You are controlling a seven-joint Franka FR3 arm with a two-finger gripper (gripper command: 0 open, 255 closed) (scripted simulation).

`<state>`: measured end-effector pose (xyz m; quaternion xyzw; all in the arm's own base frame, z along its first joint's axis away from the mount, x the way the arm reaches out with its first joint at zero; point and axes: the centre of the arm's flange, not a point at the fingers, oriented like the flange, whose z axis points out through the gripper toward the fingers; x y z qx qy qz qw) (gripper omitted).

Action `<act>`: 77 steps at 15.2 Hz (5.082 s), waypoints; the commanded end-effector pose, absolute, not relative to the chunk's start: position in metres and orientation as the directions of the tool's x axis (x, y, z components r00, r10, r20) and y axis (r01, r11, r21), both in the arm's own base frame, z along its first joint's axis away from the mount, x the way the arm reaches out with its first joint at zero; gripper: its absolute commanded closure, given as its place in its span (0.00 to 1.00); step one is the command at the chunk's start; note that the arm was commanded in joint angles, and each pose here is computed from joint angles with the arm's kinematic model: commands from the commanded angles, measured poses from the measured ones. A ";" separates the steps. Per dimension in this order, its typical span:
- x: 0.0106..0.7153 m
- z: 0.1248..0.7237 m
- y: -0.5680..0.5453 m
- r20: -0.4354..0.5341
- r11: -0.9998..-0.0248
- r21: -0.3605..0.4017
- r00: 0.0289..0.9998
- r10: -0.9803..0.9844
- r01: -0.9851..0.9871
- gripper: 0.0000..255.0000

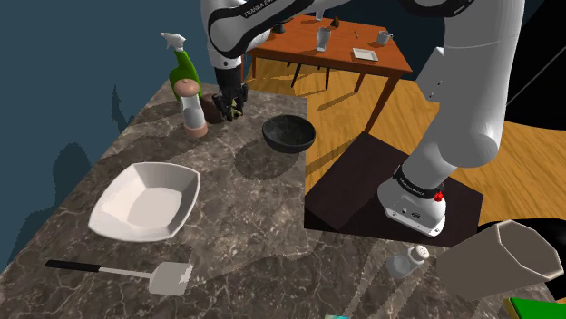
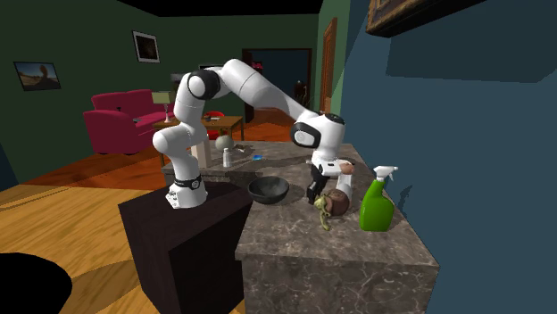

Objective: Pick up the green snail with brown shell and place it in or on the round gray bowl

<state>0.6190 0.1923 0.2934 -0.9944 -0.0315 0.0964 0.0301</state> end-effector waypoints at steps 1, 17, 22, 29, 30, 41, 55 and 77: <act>0.619 0.303 0.192 -0.190 -0.996 -0.066 0.979 0.069 0.057 1.00; 0.619 0.388 0.192 -0.190 -0.996 -0.066 0.979 0.069 0.057 1.00; 0.619 0.414 0.192 -0.190 -0.996 -0.066 0.979 0.069 0.057 1.00; 0.580 0.433 0.186 -0.190 -0.996 -0.066 0.979 0.069 0.057 1.00; 0.567 0.433 0.183 -0.190 -0.996 -0.066 0.979 0.069 0.057 1.00; 0.424 0.434 0.158 -0.190 -0.996 -0.066 0.979 0.069 0.057 1.00; 0.370 0.382 0.148 -0.190 -0.996 -0.066 0.979 0.069 0.057 1.00; 0.380 0.412 0.146 -0.190 -0.996 -0.066 0.979 0.069 0.057 0.00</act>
